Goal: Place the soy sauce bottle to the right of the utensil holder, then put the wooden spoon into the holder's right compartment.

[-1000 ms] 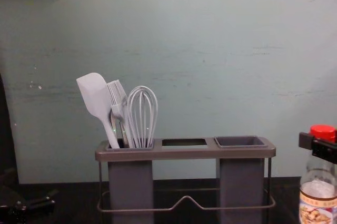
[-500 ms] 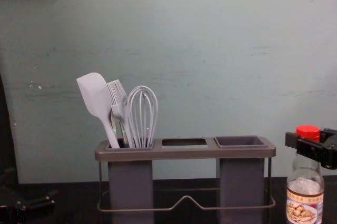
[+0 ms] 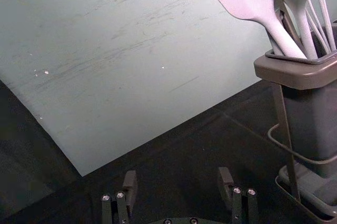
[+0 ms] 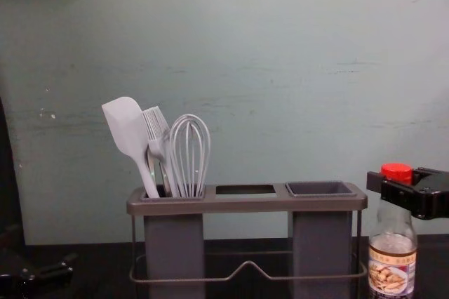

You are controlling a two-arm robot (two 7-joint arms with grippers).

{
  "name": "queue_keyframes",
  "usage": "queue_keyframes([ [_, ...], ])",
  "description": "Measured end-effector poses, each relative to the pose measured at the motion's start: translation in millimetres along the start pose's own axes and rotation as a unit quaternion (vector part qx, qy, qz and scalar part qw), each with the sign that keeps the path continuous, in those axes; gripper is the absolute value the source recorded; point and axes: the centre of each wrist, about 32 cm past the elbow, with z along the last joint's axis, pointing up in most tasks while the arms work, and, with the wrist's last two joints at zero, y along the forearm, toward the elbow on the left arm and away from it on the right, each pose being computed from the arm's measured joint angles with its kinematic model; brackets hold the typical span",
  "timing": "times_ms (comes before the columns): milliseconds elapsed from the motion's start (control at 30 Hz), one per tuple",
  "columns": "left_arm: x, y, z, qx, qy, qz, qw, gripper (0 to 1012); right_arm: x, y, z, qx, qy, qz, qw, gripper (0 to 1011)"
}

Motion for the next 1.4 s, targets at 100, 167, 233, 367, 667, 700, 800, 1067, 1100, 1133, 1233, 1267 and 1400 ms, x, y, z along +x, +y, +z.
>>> queue_keyframes([
  [100, 0.0, 0.0, 0.0, 0.0, 0.0, 0.0, 1.0, 1005, -0.4, 0.7, -0.4, -0.001, 0.0, -0.001, 1.0, 382],
  [167, 0.0, 0.0, 0.0, 0.0, 0.0, 0.0, 1.0, 1005, -0.5, 0.9, -0.5, -0.002, 0.0, -0.001, 1.0, 382],
  [233, 0.0, 0.0, 0.0, 0.0, 0.0, 0.0, 1.0, 1005, -0.6, 1.0, -1.1, -0.003, 0.001, -0.001, 1.0, 382],
  [367, 0.0, 0.0, 0.0, 0.0, 0.0, 0.0, 1.0, 1005, -0.7, 1.3, -1.8, -0.003, 0.002, -0.001, 1.0, 382],
  [667, 0.0, 0.0, 0.0, 0.0, 0.0, 0.0, 1.0, 1005, -1.6, 3.0, -3.9, -0.001, 0.005, 0.0, 1.0, 382],
  [700, 0.0, 0.0, 0.0, 0.0, 0.0, 0.0, 1.0, 1005, -1.7, 3.1, -4.2, -0.001, 0.006, 0.0, 1.0, 382],
  [800, 0.0, 0.0, 0.0, 0.0, 0.0, 0.0, 1.0, 1005, -1.8, 4.0, -5.3, 0.0, 0.007, 0.0, 1.0, 382],
  [1067, 0.0, 0.0, 0.0, 0.0, 0.0, 0.0, 1.0, 1005, -2.3, 4.3, -5.6, 0.001, 0.008, 0.0, 1.0, 382],
  [1100, 0.0, 0.0, 0.0, 0.0, 0.0, 0.0, 1.0, 1005, -2.5, 4.2, -5.5, 0.001, 0.008, 0.0, 1.0, 382],
  [1133, 0.0, 0.0, 0.0, 0.0, 0.0, 0.0, 1.0, 1005, -2.6, 4.1, -5.5, 0.001, 0.008, 0.0, 1.0, 382],
  [1233, 0.0, 0.0, 0.0, 0.0, 0.0, 0.0, 1.0, 1005, -2.5, 3.6, -5.2, 0.002, 0.008, -0.001, 1.0, 382],
  [1267, 0.0, 0.0, 0.0, 0.0, 0.0, 0.0, 1.0, 1005, -2.5, 3.4, -5.2, 0.002, 0.008, -0.002, 1.0, 382],
  [1400, 0.0, 0.0, 0.0, 0.0, 0.0, 0.0, 1.0, 1005, -1.9, 2.6, -4.3, 0.004, 0.008, -0.005, 0.9999, 447],
])
